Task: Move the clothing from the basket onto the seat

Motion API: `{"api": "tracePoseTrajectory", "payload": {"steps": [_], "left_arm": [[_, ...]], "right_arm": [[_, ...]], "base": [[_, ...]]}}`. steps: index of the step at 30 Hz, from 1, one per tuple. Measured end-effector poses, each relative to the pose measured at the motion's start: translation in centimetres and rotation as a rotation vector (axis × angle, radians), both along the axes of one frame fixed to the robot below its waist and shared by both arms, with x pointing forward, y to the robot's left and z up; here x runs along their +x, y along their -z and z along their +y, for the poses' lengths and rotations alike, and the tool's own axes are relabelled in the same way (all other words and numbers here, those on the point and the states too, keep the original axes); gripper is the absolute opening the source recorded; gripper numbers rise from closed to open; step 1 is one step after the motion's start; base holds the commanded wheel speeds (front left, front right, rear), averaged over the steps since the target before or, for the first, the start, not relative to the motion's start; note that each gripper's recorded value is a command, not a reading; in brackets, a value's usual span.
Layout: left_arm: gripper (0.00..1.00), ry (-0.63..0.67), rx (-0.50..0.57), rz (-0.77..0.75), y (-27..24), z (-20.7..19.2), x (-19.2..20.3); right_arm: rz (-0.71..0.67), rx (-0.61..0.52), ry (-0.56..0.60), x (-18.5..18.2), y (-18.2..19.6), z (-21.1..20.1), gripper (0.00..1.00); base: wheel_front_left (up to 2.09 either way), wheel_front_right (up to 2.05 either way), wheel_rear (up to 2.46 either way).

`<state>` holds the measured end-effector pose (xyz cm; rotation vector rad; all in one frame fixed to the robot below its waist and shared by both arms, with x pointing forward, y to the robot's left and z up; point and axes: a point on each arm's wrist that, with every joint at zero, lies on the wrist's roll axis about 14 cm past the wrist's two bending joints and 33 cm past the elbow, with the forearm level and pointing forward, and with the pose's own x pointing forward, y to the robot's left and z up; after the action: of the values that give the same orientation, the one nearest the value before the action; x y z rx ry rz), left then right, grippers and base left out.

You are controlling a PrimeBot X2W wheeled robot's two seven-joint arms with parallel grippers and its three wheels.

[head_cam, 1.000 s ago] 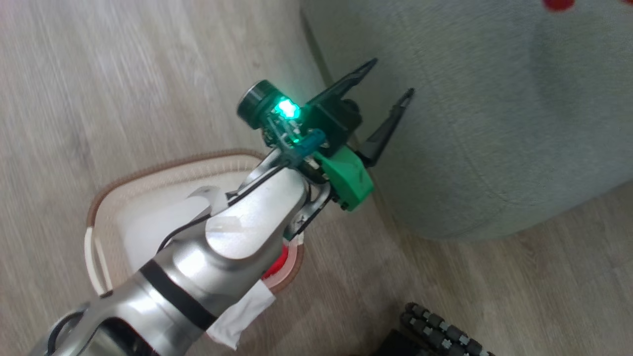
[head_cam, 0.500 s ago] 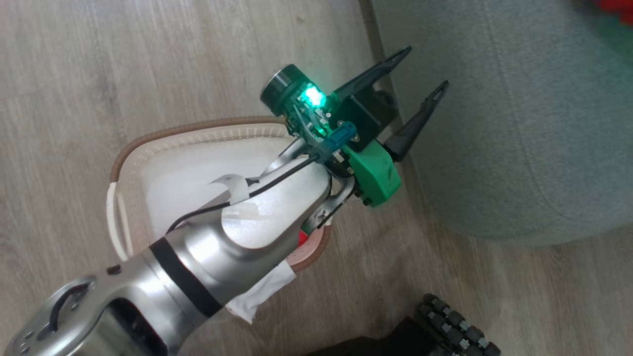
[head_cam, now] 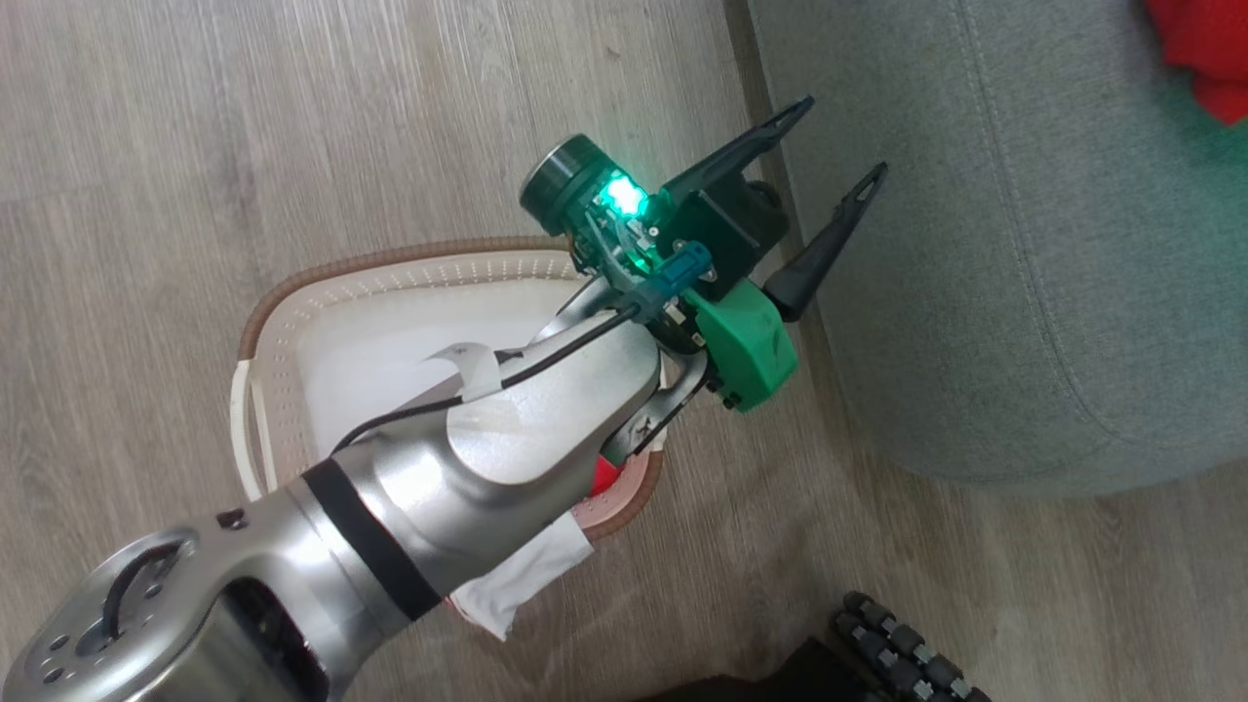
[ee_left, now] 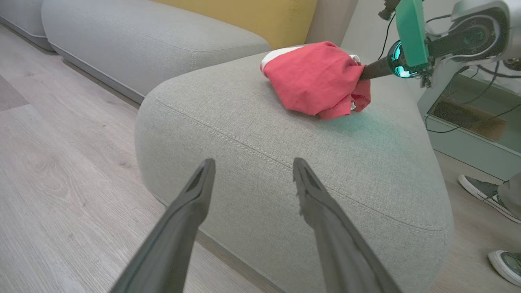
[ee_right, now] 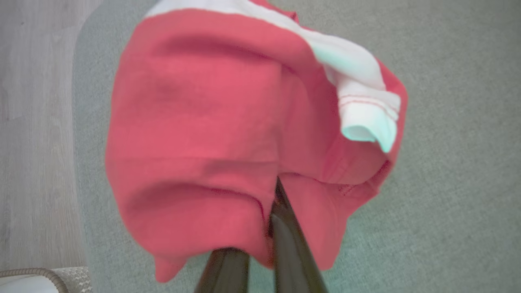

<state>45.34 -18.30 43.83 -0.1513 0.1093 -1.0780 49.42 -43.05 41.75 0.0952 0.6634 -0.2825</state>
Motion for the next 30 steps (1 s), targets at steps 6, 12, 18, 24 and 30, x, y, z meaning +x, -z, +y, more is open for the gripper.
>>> {"api": "tracePoseTrajectory", "payload": {"steps": [6, 12, 18, 24, 30], "left_arm": [[1.0, -0.007, 0.003, -0.005, -1.0, 0.0, -0.2], [1.0, -0.009, -0.005, -0.037, -3.1, -0.1, -0.5], [1.0, -0.024, -0.01, -0.062, -5.2, 0.1, -1.3], [1.0, -0.072, -0.052, -0.079, -8.1, 1.2, -2.5], [1.0, -0.132, -0.062, -0.088, -9.4, 3.4, -3.5]], "right_arm": [[0.024, 0.002, -0.008, -1.1, -0.5, 0.1, 1.0], [0.023, -0.015, -0.036, -2.2, -1.9, 0.5, 1.0], [0.001, -0.042, -0.083, -3.4, -4.0, 1.0, 1.0], [-0.152, -0.08, -0.143, -3.9, -8.9, 1.7, 1.0], [-0.389, -0.12, -0.215, -4.1, -14.5, 3.5, 1.0]], "base": [[0.0, 0.0, 0.0], [0.0, 0.0, 0.0], [0.0, 0.0, 0.0], [0.0, 0.0, 0.0], [0.0, 0.0, 0.0]]}}
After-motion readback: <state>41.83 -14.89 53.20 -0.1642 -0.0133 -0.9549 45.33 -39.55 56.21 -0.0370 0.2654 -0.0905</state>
